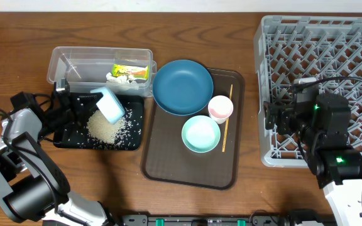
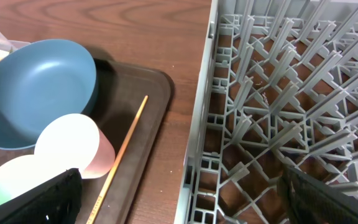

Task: Sort waste into correct bins and load items into the dishwasher rack
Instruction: 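Lift the bowl over the black tray and tip the rice out, then return the emptied bowl to the brown tray with the left gripper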

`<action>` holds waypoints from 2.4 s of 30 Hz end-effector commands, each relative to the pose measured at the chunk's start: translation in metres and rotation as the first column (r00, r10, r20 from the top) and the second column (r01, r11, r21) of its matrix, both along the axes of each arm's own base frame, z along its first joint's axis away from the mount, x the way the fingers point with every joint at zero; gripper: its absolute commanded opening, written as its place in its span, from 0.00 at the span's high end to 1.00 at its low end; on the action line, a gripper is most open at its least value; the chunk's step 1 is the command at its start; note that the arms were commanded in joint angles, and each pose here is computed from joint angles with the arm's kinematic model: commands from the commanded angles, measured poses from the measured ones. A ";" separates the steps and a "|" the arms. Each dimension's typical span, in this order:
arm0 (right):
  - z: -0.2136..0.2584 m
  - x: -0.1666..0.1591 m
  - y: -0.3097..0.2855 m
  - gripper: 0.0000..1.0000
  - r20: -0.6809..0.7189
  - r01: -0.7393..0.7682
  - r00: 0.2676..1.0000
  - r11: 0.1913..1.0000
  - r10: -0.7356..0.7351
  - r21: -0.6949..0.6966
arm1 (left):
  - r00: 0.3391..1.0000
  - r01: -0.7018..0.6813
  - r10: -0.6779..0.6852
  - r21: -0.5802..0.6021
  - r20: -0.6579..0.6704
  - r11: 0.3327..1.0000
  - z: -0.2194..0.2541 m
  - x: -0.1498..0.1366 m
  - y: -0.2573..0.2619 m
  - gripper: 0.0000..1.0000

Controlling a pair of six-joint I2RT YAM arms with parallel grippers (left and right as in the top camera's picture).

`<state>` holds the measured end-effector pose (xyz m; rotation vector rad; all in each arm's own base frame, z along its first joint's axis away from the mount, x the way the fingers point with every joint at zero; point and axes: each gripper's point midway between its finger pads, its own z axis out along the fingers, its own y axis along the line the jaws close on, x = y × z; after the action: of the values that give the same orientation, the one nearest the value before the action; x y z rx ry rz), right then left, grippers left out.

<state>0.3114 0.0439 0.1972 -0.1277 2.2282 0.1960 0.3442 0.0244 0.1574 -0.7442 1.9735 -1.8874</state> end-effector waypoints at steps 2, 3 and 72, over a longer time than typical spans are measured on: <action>0.008 0.003 0.003 0.01 0.015 -0.001 1.000 1.000 0.001 0.006 | 0.999 -0.009 0.007 -0.062 -0.037 0.998 0.003 -0.001 0.001 0.94; 0.008 0.003 0.003 0.01 0.015 -0.001 1.000 1.000 0.001 0.006 | 0.999 -0.010 0.007 -0.068 -0.046 0.998 0.003 -0.001 0.001 0.94; 0.008 0.004 0.003 0.01 0.019 -0.001 1.000 1.000 0.001 0.006 | 0.810 0.498 -0.469 0.835 -0.352 0.233 -0.081 -0.075 -0.184 0.94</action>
<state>0.3122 0.0440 0.1983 -0.1281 2.2225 0.1963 0.2694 -0.1615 0.0955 0.2357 2.9221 -0.7175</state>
